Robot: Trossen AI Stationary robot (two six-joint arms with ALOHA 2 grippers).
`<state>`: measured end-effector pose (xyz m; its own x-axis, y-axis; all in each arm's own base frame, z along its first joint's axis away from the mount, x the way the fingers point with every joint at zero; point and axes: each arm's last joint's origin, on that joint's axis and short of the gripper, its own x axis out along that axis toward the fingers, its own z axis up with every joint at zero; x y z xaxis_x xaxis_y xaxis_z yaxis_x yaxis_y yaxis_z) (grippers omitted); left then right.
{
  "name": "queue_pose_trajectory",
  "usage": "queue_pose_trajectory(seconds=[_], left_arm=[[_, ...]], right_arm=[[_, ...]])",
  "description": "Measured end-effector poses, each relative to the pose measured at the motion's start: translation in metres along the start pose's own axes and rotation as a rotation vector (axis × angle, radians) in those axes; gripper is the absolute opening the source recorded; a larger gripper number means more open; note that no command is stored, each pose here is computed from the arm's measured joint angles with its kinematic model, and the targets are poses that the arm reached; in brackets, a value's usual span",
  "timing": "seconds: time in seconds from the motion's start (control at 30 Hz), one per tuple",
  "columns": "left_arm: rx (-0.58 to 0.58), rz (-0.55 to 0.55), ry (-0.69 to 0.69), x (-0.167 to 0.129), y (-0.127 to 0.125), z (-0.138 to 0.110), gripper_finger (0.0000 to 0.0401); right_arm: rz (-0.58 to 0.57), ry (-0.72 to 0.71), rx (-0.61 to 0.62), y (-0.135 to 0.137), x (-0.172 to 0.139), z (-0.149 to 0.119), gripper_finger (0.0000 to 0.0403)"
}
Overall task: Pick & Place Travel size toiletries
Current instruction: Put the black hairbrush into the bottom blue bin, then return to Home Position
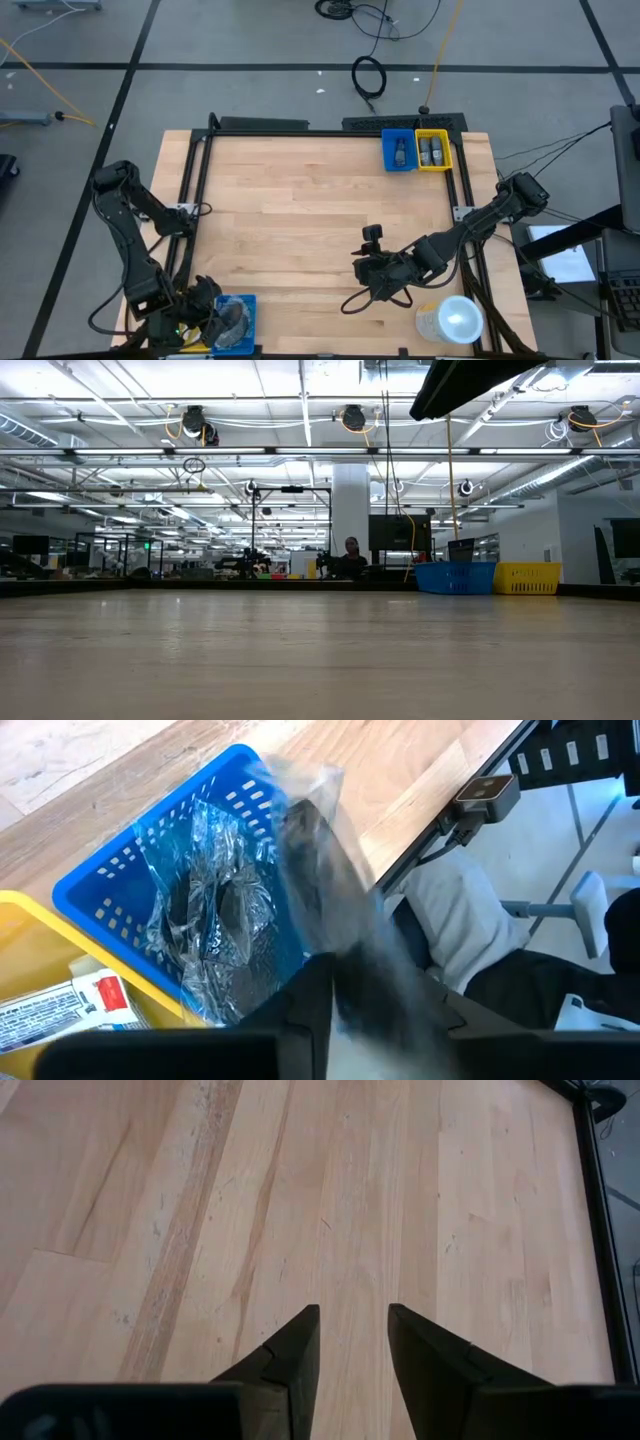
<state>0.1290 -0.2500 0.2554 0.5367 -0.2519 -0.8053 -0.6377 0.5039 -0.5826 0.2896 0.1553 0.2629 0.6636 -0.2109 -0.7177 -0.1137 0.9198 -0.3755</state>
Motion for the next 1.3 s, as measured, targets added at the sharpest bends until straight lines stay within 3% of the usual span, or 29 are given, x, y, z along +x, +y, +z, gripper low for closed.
queue_pose_trajectory(seconds=[0.33,0.63,0.87,1.07,1.17,1.3], left_arm=[[0.011,0.011,-0.007,0.000,0.001,0.001,0.0087],[0.082,0.098,-0.059,-0.001,0.010,0.005,0.0087],[0.273,0.130,-0.245,-0.002,0.015,0.017,0.0088],[0.499,0.164,-0.619,-0.005,0.015,0.039,0.0088],[0.550,0.219,-0.742,-0.005,0.015,0.055,0.0088],[0.574,0.298,-0.805,-0.006,0.013,0.076,0.0088]], right_arm=[[0.000,0.000,0.000,0.000,0.000,0.000,0.0114],[0.000,-0.011,0.006,0.000,0.000,0.001,0.0114],[0.000,-0.054,0.008,-0.002,0.001,0.006,0.0108],[-0.009,-0.088,0.003,-0.013,-0.008,0.009,0.0107],[-0.013,-0.125,0.033,-0.025,-0.020,0.010,0.0107],[-0.010,-0.208,0.071,-0.037,-0.040,-0.001,0.0106]])
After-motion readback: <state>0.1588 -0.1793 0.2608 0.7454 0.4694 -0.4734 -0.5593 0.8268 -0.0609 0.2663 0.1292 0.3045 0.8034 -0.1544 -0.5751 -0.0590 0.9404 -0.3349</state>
